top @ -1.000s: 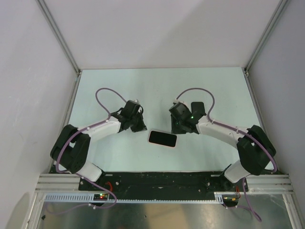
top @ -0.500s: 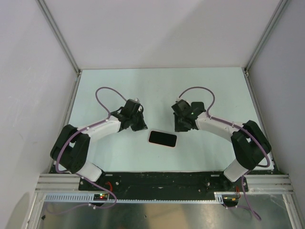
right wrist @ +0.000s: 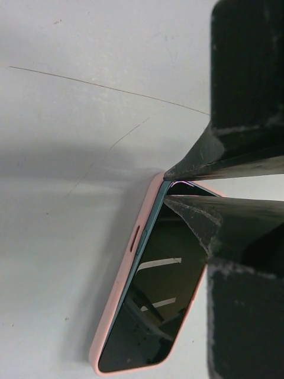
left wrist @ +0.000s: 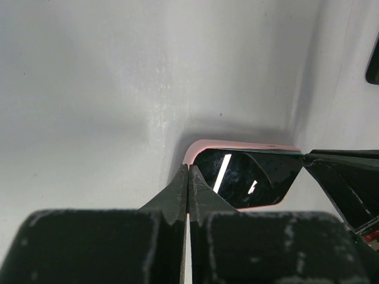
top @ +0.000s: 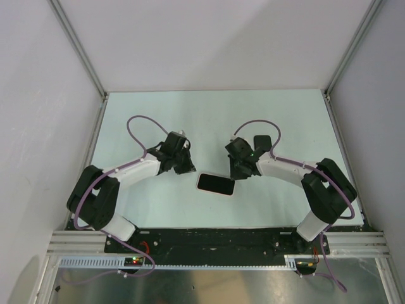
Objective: Put the phone into the phone case
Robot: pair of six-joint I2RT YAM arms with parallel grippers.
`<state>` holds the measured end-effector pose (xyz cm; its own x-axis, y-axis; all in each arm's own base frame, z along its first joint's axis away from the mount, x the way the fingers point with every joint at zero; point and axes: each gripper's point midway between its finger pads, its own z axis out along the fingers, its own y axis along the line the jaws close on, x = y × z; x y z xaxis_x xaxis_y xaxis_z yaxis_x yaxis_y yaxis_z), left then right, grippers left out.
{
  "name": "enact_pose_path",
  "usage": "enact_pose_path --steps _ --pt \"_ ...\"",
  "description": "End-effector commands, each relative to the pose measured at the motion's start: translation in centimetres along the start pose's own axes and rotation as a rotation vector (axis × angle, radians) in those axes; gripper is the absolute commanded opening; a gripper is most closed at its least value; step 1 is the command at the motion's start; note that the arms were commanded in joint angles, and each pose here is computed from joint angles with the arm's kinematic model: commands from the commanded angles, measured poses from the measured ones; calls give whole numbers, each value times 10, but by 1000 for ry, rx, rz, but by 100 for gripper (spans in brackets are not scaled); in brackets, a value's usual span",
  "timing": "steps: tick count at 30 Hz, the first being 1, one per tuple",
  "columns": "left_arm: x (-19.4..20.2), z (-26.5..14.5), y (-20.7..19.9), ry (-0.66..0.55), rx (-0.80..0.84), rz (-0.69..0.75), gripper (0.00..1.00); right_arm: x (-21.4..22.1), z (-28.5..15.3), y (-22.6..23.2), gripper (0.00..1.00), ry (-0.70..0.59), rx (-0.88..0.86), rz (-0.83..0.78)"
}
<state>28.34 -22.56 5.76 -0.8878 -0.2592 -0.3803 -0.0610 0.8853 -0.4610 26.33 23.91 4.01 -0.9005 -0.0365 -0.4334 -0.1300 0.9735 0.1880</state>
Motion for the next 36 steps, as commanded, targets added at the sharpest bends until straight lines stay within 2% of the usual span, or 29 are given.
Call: enact_pose_path --steps 1,16,23,30,33,36 --pt "-11 -5 -10 -23 31 25 0 5 5 -2 19 2 -1 -6" --pt "-10 -3 -9 -15 24 23 0 38 16 -12 12 49 28 -19" --pt "-8 -2 -6 -12 17 20 0 60 23 -23 12 59 120 -70" --pt "-3 -4 0 -12 7 14 0 78 32 -25 21 78 217 -169" --pt "0 -8 2 -15 8 10 0 71 28 -23 26 66 236 -198" --pt "0 -13 3 -27 10 4 0 52 19 -15 35 25 220 -212"
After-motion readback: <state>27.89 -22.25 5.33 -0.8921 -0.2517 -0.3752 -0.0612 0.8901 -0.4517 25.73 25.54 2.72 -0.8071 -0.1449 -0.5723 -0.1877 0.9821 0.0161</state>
